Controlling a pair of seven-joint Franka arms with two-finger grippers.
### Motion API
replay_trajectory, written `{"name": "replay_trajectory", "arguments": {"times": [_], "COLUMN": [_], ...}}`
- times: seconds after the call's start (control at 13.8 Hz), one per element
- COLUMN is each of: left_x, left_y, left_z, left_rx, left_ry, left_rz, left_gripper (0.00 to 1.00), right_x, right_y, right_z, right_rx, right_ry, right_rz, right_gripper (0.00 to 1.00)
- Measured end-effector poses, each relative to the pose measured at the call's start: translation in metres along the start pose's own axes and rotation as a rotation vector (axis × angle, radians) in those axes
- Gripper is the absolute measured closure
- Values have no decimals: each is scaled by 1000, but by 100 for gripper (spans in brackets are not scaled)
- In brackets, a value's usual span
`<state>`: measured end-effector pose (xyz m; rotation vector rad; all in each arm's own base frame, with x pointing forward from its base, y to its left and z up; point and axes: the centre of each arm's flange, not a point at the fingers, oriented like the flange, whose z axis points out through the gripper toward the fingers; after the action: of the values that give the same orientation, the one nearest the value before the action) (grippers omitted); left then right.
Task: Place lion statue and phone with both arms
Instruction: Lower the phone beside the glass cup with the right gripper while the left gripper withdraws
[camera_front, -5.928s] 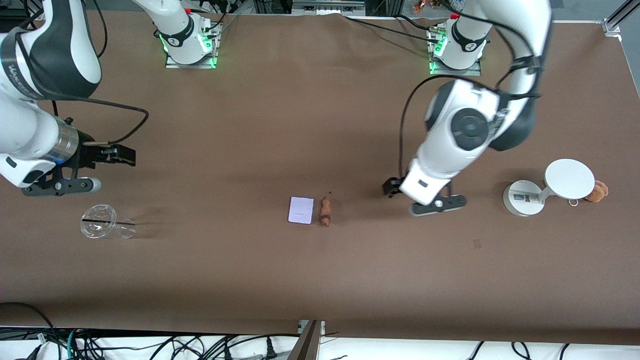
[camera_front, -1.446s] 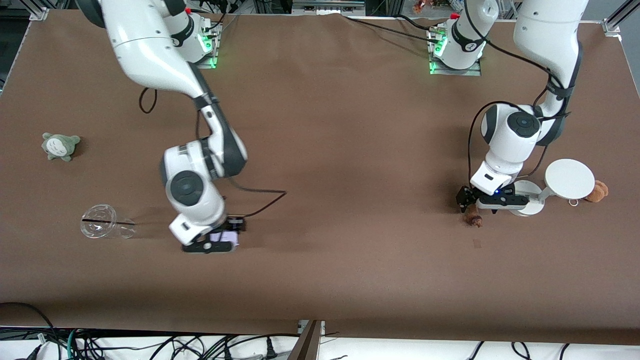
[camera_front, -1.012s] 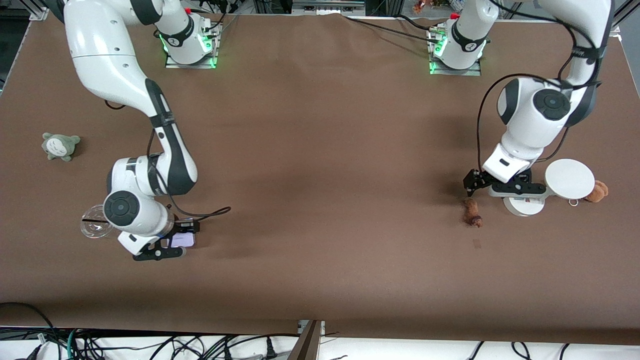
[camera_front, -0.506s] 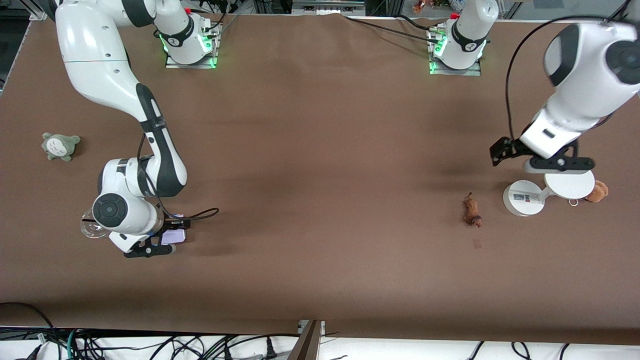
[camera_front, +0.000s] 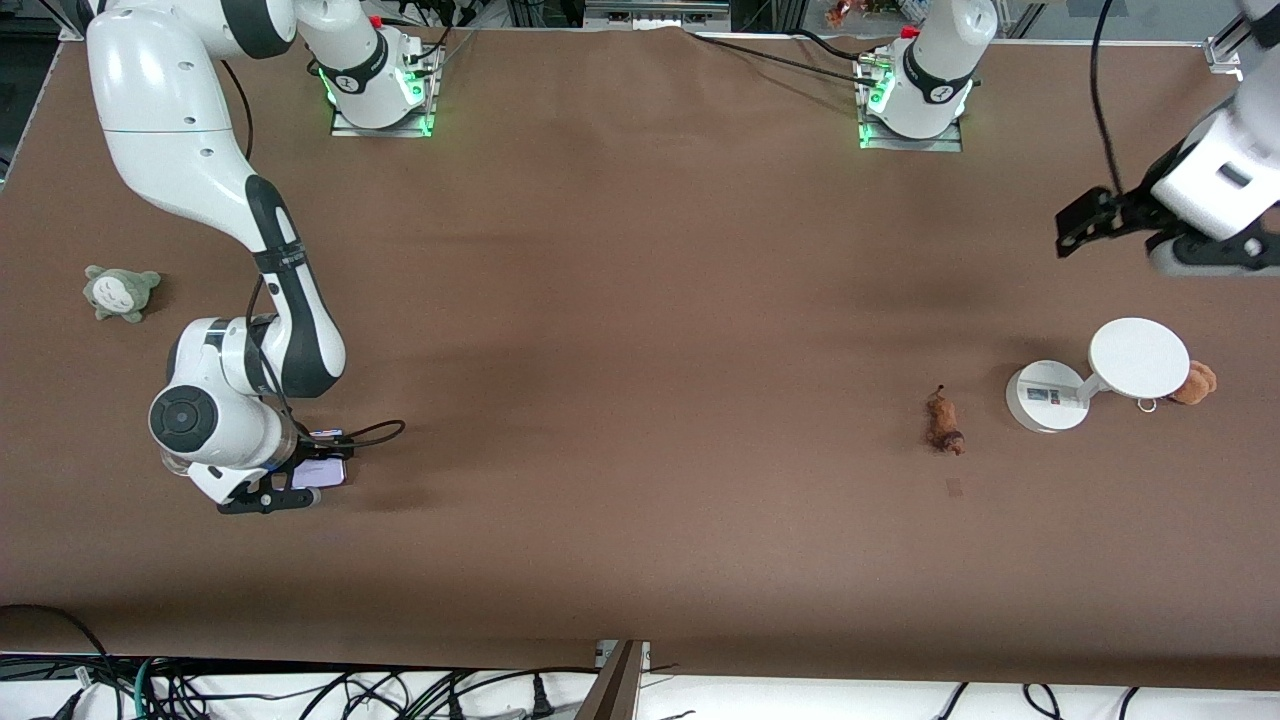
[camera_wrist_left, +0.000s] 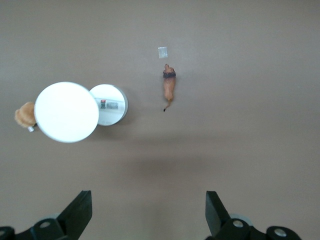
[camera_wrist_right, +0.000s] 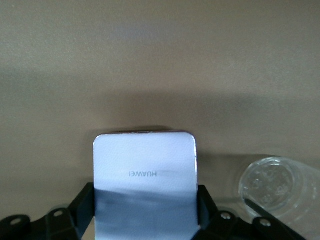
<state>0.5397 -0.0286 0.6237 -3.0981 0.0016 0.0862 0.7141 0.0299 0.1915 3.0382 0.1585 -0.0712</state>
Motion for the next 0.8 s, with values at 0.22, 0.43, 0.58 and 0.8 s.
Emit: {"name": "replay_trajectory", "arguments": {"times": [0.22, 0.43, 0.58, 0.8], "left_x": [-8, -16, -19, -19], "left_y": [2, 2, -1, -18], "left_z": [-28, -41, -45, -45], "left_rx": [-14, -17, -17, -36], "left_ry": [2, -20, -30, -30], "left_rz": [4, 4, -2, -35], "left_gripper": [0, 0, 0, 0], "right_x": [-2, 4, 7, -4], "right_y": [2, 5, 7, 6], "right_z": [3, -15, -58, -147], "right_rx": [0, 0, 5, 21], "right_ry": [-6, 33, 67, 81], "right_rz": [3, -1, 1, -1], "right_gripper": [11, 0, 0, 0]}}
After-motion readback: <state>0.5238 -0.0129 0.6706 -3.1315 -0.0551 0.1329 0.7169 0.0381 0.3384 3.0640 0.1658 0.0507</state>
